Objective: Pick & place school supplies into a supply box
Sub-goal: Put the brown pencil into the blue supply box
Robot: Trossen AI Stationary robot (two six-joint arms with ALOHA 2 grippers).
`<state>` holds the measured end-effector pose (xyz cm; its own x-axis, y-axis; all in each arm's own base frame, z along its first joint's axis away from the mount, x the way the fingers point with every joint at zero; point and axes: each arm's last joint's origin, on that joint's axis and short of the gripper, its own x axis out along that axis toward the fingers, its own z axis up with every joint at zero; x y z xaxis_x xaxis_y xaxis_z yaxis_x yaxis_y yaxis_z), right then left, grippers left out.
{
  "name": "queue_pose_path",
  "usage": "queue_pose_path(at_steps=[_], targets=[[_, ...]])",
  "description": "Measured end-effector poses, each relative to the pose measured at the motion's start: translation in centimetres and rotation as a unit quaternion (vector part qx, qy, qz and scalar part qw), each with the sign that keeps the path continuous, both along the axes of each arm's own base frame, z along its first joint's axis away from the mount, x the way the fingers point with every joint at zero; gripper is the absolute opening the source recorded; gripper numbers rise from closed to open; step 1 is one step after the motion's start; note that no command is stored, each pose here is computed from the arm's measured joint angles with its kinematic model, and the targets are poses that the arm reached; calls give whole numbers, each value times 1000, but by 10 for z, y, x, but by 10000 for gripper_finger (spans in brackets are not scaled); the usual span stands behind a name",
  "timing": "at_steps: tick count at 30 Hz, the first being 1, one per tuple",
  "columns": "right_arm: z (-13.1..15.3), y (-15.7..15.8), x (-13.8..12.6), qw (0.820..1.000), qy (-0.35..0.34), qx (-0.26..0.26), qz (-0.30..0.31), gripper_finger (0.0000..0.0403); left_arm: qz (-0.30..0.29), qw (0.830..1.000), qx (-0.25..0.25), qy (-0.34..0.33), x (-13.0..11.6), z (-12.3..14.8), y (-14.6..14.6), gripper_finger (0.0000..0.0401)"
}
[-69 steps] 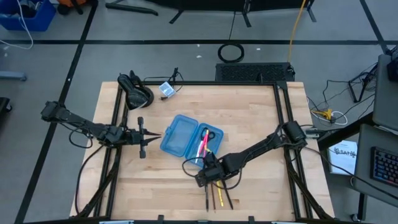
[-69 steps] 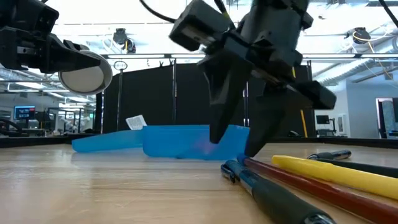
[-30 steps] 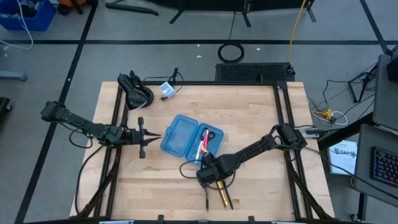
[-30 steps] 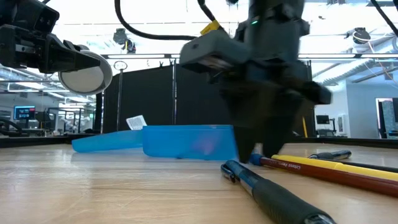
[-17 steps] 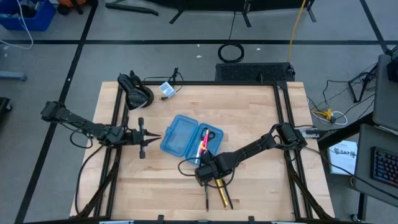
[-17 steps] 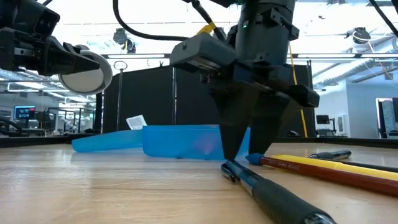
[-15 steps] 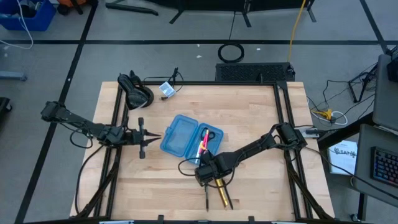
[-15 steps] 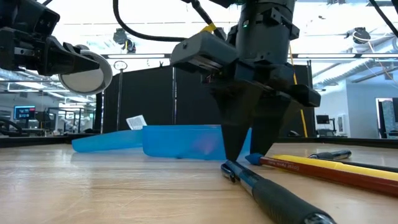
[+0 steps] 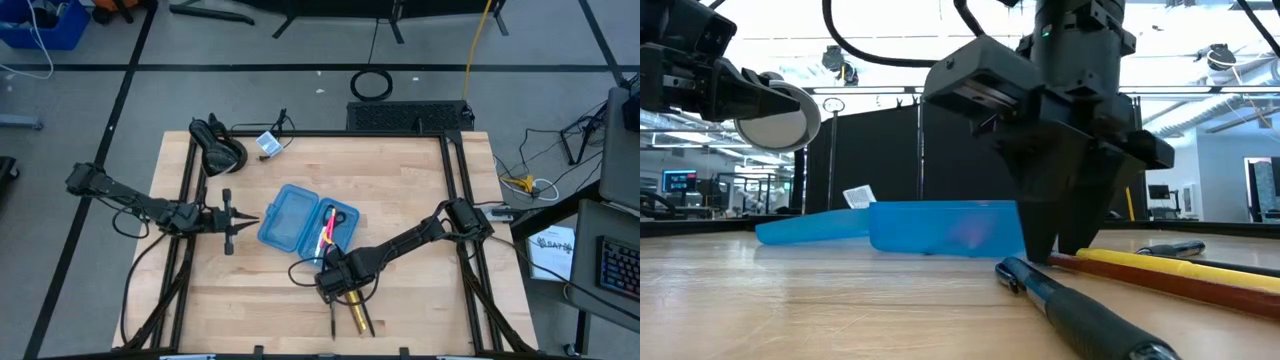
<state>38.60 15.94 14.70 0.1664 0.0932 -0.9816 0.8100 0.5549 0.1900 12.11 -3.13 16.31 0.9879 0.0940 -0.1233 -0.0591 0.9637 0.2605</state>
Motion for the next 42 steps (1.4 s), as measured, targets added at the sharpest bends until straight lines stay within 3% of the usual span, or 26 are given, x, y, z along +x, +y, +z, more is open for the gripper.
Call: queue_pose_path(at_steps=[14,19,24,33,37,42], targets=[[-8,-6,7,999,-15,-14,40,19,0,1000,-1,-1,0,0,0,37],[-12,-6,7,999,-5,-14,40,12,0,1000,-1,-1,0,0,0,37],[6,-7,6,999,-35,-17,37,10,0,1000,-1,-1,0,0,0,37],[68,-9,4,984,-176,-42,3,8,0,1000,-1,0,0,0,0,37],[91,-14,3,972,-226,-57,-25,8,0,1000,-3,-1,0,0,0,37],[98,-28,4,960,-245,-87,-99,12,-2,1000,-5,-1,0,0,0,37]])
